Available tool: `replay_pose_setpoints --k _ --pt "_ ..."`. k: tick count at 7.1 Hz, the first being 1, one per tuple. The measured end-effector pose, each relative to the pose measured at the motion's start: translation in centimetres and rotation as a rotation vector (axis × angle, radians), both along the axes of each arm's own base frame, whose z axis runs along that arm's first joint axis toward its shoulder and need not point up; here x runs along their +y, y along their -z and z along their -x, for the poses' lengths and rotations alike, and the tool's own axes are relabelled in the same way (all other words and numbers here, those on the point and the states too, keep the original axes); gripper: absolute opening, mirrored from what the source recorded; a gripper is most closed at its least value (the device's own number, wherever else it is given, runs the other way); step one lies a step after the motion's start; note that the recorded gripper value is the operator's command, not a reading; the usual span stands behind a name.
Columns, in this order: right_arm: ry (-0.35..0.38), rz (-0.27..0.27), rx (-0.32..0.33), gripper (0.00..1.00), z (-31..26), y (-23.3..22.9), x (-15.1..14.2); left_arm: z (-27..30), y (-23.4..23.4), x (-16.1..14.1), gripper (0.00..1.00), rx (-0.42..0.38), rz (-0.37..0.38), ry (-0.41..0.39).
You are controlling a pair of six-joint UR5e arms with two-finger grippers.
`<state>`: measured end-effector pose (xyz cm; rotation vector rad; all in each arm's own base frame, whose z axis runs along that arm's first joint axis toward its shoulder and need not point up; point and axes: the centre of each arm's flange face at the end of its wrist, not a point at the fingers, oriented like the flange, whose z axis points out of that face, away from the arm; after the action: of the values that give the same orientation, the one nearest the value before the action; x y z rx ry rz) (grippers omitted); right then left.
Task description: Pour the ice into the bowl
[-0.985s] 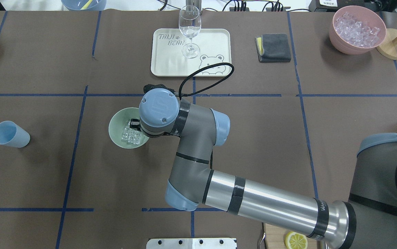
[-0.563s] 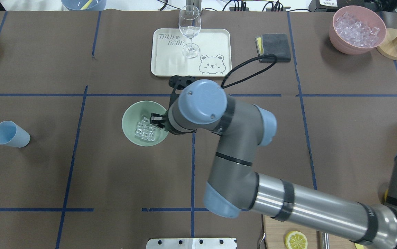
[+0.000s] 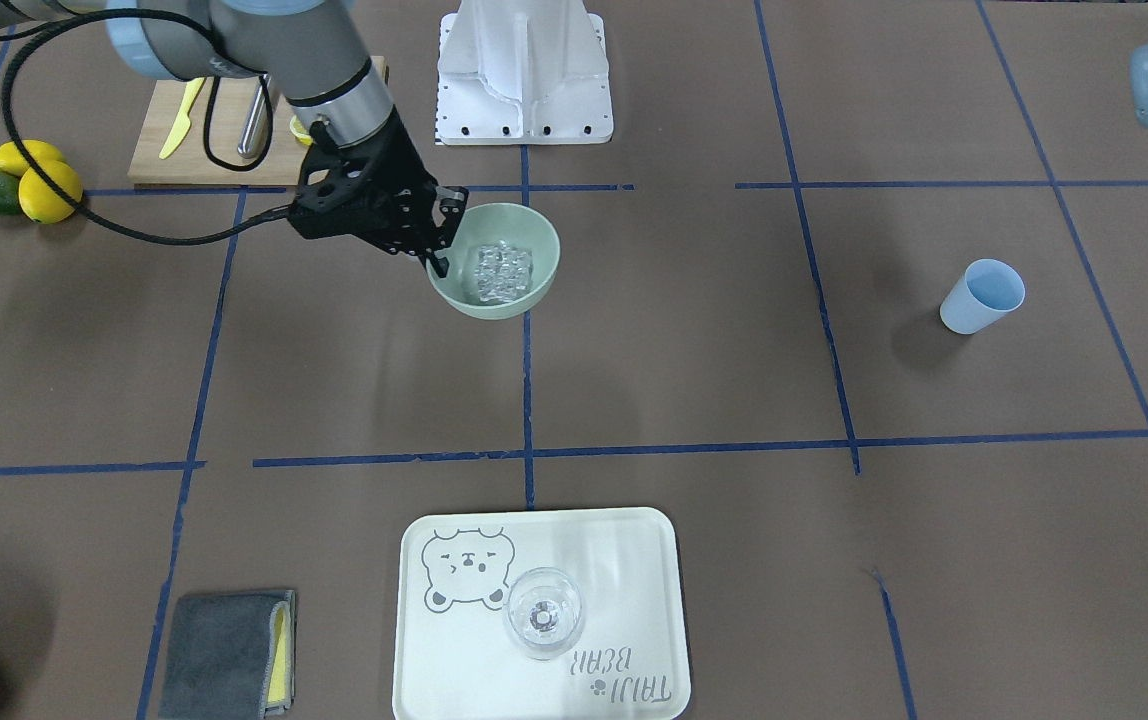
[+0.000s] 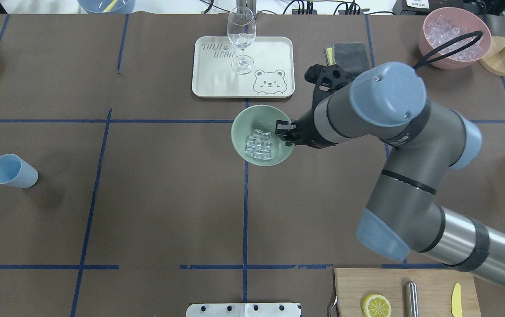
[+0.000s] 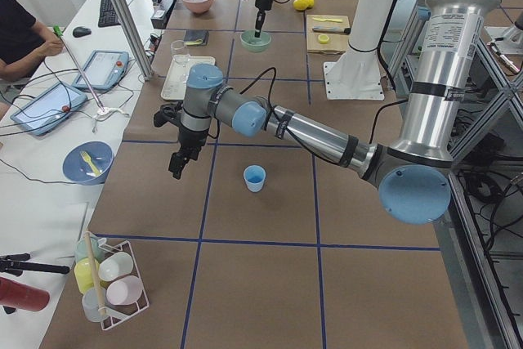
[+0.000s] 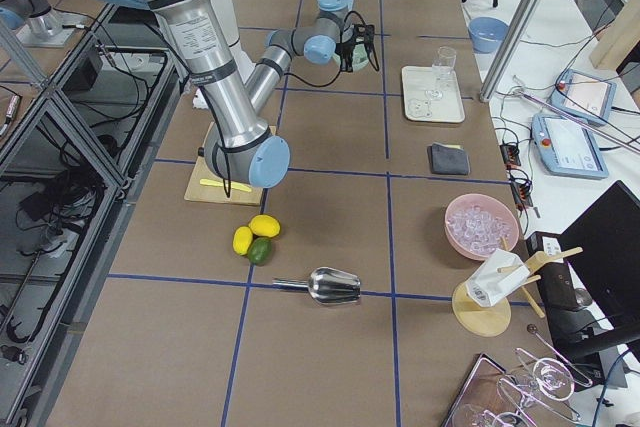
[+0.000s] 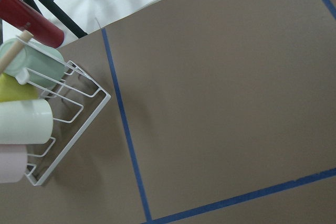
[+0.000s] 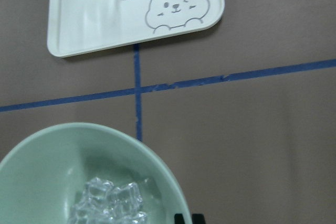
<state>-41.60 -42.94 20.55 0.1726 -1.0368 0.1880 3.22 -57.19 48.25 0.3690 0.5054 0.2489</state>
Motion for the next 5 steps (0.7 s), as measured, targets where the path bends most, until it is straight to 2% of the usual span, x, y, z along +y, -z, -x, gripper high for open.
replay_pose_setpoints --k 2,4,5 --pt "0.018 -0.047 0.128 0.00 -6.6 -8.1 -1.8 0.1 -4.5 1.9 1.00 0.110 0.122 -0.071" --pt "0.046 -0.031 0.250 0.00 -13.8 -18.3 -2.1 0.9 -7.7 4.4 1.00 0.187 0.204 -0.077" --pt "0.053 -0.013 0.279 0.00 -16.5 -23.0 -1.3 1.2 -8.3 4.9 1.00 0.197 0.218 -0.073"
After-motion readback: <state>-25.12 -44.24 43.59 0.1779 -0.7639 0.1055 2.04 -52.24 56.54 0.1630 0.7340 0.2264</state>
